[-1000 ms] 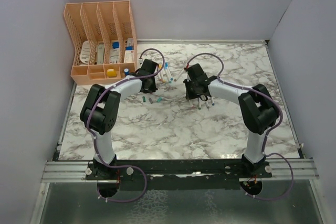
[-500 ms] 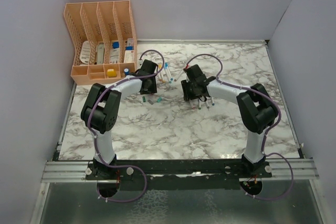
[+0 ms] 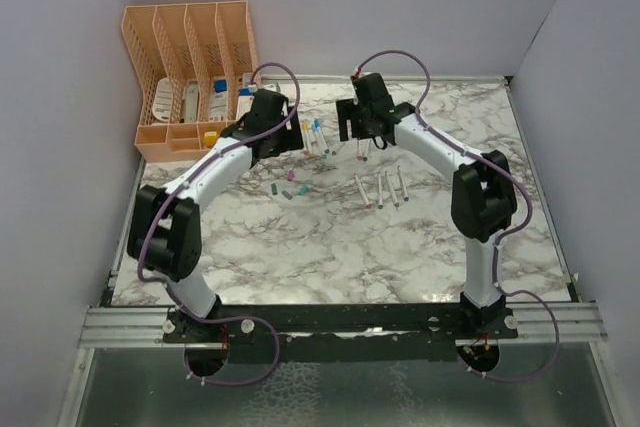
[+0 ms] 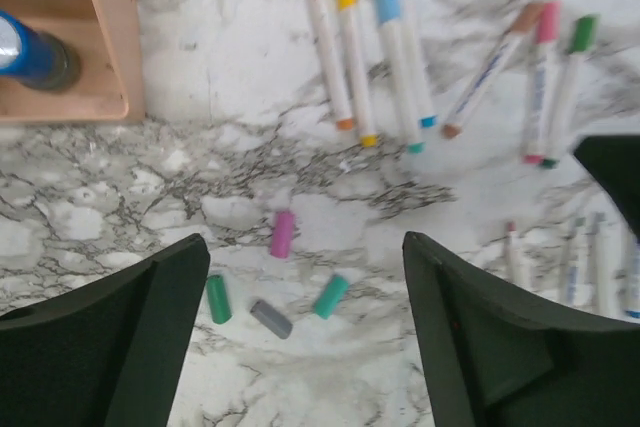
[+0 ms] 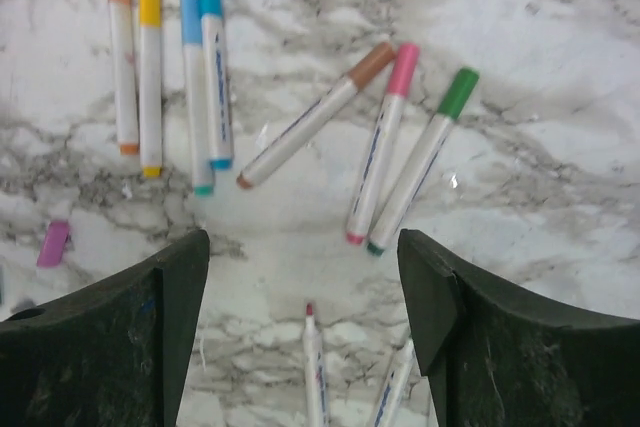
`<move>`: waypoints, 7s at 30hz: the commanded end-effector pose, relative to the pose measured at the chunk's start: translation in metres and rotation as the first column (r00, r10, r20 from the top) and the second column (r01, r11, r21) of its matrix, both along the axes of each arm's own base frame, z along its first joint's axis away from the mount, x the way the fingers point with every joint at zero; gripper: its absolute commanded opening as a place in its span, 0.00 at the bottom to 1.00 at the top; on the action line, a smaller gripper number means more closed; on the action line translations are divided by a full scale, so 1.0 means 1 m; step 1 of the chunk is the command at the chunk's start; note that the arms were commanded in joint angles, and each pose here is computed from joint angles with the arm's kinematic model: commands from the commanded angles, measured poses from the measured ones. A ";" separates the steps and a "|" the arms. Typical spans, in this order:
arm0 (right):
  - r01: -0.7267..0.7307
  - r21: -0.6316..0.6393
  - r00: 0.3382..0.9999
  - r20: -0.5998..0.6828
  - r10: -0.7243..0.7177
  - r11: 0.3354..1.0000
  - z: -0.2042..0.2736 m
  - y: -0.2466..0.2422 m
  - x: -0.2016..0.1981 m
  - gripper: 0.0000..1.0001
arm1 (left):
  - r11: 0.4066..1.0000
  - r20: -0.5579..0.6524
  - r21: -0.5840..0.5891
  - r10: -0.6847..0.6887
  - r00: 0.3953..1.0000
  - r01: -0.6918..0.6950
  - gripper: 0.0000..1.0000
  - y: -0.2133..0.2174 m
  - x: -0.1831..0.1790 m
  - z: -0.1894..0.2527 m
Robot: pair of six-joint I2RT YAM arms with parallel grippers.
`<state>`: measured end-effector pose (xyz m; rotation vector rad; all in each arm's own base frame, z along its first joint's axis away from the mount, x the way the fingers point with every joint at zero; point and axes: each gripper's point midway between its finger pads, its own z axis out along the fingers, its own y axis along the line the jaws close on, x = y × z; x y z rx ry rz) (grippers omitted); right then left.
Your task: Open the pen caps
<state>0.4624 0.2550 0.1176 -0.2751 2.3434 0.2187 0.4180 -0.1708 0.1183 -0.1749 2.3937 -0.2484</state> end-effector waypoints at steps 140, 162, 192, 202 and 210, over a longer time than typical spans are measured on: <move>-0.493 0.349 0.870 0.199 0.451 0.797 0.092 0.047 -0.119 0.59 | 0.740 0.232 -0.614 -0.165 0.959 0.276 0.00 -0.146 -0.035 0.090; -0.500 0.365 0.865 0.174 0.470 0.785 0.080 0.054 -0.117 0.01 | 0.735 0.260 -0.609 -0.169 0.951 0.298 0.00 -0.150 -0.036 0.104; -0.340 0.305 0.935 0.007 0.355 0.890 0.020 -0.010 -0.182 0.02 | 0.838 0.232 -0.544 0.113 0.966 0.032 0.00 -0.047 0.034 0.093; -0.249 0.193 0.966 -0.015 0.257 0.949 -0.003 0.003 -0.117 0.01 | 0.942 0.079 -0.334 0.051 0.996 -0.022 0.00 -0.006 -0.042 0.035; -0.241 0.141 0.967 -0.053 0.250 0.960 -0.039 0.027 -0.090 0.01 | 0.976 0.010 -0.219 0.018 1.000 -0.015 0.00 0.016 -0.080 0.015</move>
